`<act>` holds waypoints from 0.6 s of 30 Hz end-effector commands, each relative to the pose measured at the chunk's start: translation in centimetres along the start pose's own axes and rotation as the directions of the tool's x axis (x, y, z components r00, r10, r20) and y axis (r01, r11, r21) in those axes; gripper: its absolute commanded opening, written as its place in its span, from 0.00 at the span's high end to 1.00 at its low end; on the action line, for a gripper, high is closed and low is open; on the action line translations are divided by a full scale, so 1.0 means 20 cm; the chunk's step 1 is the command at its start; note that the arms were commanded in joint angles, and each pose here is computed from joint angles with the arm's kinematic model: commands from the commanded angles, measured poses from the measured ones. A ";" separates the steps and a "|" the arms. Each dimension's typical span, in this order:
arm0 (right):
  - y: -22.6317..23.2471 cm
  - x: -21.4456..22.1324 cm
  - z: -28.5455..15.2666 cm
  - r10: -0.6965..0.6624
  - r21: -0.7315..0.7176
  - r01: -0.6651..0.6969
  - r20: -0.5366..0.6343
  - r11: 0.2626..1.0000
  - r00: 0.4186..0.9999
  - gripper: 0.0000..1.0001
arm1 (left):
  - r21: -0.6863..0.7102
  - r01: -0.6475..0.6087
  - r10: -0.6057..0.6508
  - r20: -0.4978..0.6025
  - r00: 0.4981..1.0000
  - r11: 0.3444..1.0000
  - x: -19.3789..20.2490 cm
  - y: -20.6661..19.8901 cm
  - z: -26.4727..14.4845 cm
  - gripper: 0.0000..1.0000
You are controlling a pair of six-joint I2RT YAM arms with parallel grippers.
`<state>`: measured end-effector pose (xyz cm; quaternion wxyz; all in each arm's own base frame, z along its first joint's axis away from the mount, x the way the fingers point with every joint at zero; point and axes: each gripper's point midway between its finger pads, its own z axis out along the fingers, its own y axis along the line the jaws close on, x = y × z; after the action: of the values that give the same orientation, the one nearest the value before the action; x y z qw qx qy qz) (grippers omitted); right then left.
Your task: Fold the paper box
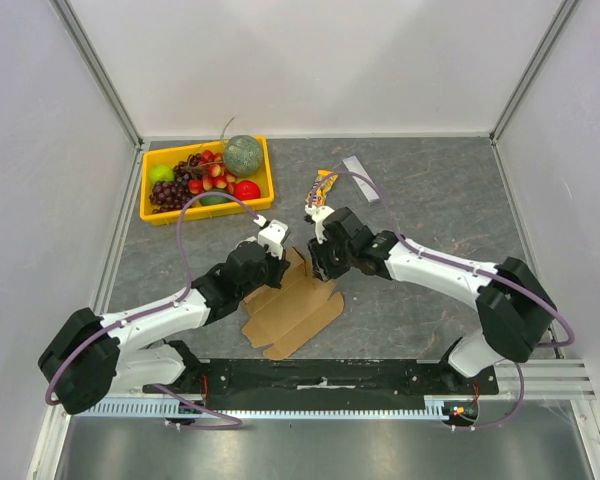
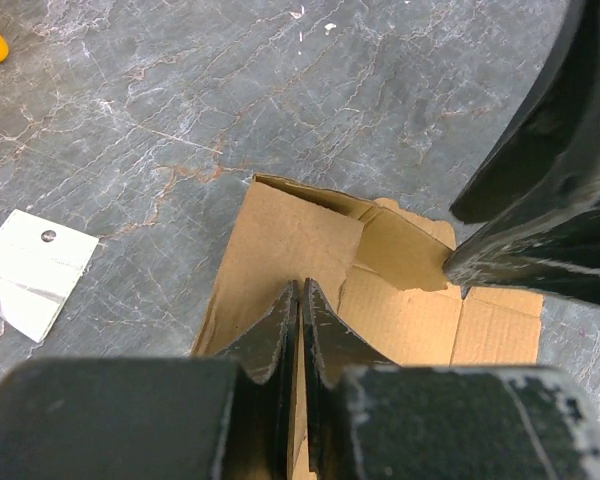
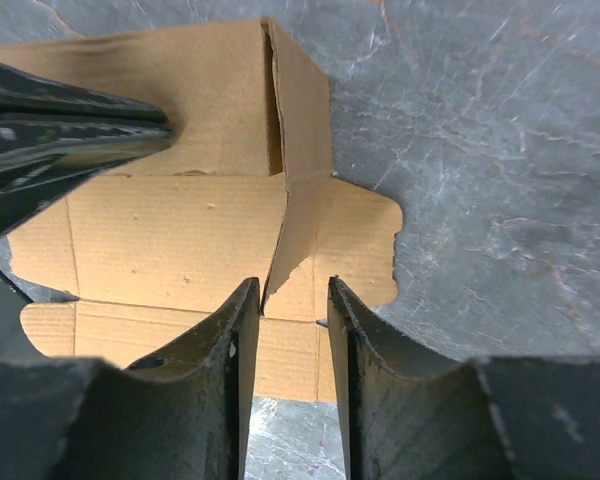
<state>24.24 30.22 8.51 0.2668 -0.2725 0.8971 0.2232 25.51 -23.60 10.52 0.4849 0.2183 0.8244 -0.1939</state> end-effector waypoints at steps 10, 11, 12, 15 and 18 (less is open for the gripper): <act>-0.31 -0.34 -0.16 0.029 0.172 -0.080 0.281 0.982 0.959 0.63 | 0.019 -0.017 0.017 0.007 1.000 1.000 0.01 -0.01 0.00 0.92; -0.31 -0.34 -0.13 0.006 0.164 -0.052 0.270 0.985 0.963 0.64 | 0.023 -0.018 0.018 0.005 1.000 1.000 0.01 -0.01 0.00 0.92; -0.32 -0.33 -0.08 -0.017 0.158 -0.024 0.253 0.987 0.967 0.64 | 0.024 -0.016 0.016 0.006 1.000 1.000 0.00 -0.01 0.00 0.92; -0.24 -0.30 -0.01 -0.085 0.051 0.074 0.263 0.996 0.961 0.61 | 0.027 -0.015 0.014 0.016 1.000 1.000 -0.01 -0.02 -0.01 0.91; -0.22 -0.27 0.02 -0.124 0.016 0.125 0.324 0.992 0.938 0.50 | 0.027 -0.011 0.010 0.022 1.000 1.000 -0.03 -0.02 -0.01 0.92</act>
<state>31.12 27.46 10.29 0.3833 -0.2378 0.8681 0.2073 25.42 -23.73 10.54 0.4848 0.2202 0.8229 -0.1981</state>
